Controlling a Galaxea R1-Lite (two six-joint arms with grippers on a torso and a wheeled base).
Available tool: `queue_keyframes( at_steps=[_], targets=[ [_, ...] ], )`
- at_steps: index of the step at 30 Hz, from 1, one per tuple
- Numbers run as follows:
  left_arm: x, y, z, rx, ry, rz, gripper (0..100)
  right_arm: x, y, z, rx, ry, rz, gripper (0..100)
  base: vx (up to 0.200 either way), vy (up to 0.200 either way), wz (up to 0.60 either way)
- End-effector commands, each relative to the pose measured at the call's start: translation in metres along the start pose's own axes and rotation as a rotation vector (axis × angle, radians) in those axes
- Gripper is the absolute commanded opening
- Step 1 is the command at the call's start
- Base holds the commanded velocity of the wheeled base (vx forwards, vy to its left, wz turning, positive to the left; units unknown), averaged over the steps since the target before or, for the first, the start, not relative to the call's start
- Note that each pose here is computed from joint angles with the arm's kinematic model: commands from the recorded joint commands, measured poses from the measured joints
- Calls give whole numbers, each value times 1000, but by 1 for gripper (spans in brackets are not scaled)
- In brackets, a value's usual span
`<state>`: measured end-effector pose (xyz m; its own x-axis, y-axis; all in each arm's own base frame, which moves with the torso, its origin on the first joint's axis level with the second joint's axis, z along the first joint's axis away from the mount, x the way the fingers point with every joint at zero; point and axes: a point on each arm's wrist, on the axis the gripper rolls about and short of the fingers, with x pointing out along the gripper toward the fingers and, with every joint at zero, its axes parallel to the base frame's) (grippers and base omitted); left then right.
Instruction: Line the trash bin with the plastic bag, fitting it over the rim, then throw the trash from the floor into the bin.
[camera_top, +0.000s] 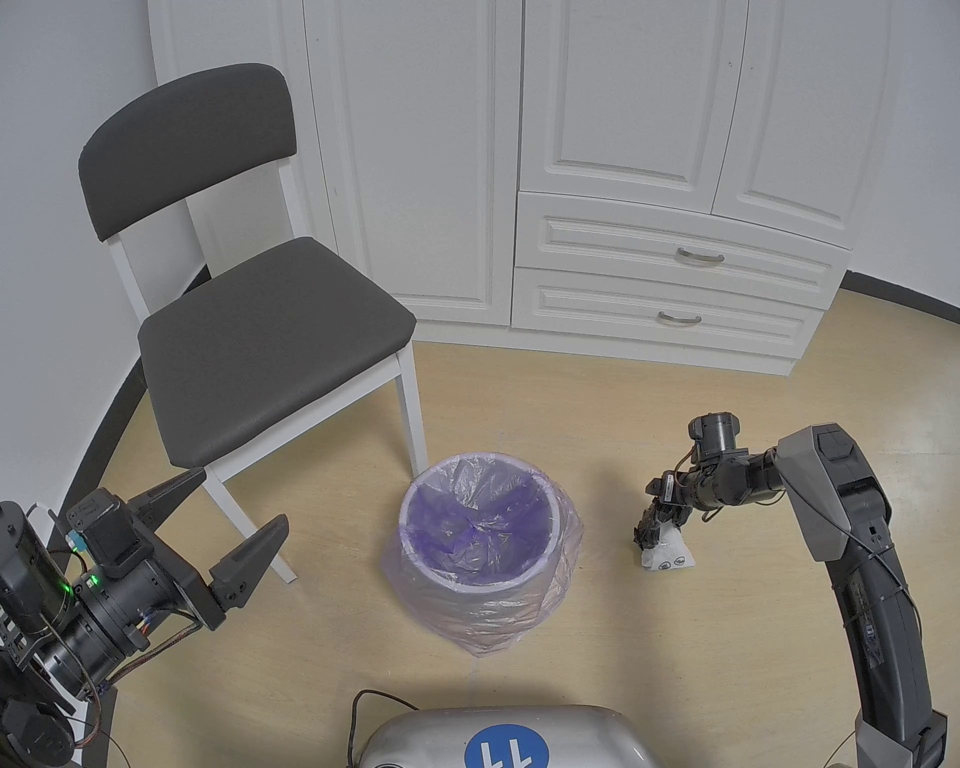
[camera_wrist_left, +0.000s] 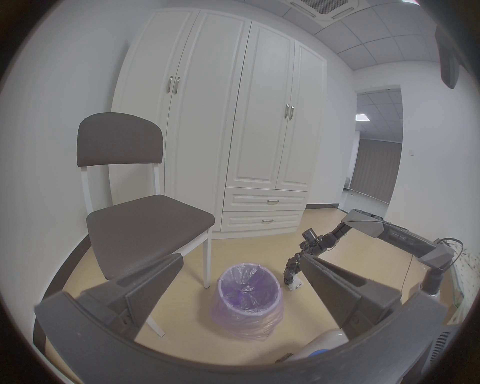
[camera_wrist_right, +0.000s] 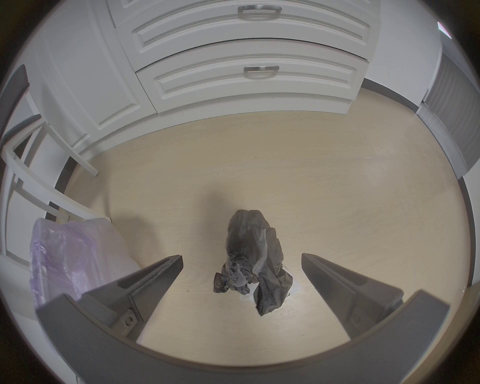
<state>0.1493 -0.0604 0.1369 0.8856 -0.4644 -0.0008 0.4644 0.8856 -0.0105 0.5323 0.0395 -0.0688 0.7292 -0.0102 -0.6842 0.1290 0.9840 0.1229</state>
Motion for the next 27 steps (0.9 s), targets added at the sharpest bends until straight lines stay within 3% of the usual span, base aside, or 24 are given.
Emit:
queue_keyframes(
  at_steps=[1, 9, 12, 27],
  targets=[
    [-2, 0, -4, -3, 22, 0, 100, 12, -5, -16, -1, 29, -7, 100, 0, 0, 0],
    [-2, 0, -4, -3, 22, 0, 100, 20, -8, -23, 0, 26, 3, 100, 0, 0, 0],
    [-2, 0, -5, -3, 24, -2, 100, 37, -11, -35, 0, -66, 21, 100, 0, 0, 0],
    [-2, 0, -5, -2, 25, -3, 100, 50, -11, -47, -13, -145, 50, 100, 0, 0, 0]
  ],
)
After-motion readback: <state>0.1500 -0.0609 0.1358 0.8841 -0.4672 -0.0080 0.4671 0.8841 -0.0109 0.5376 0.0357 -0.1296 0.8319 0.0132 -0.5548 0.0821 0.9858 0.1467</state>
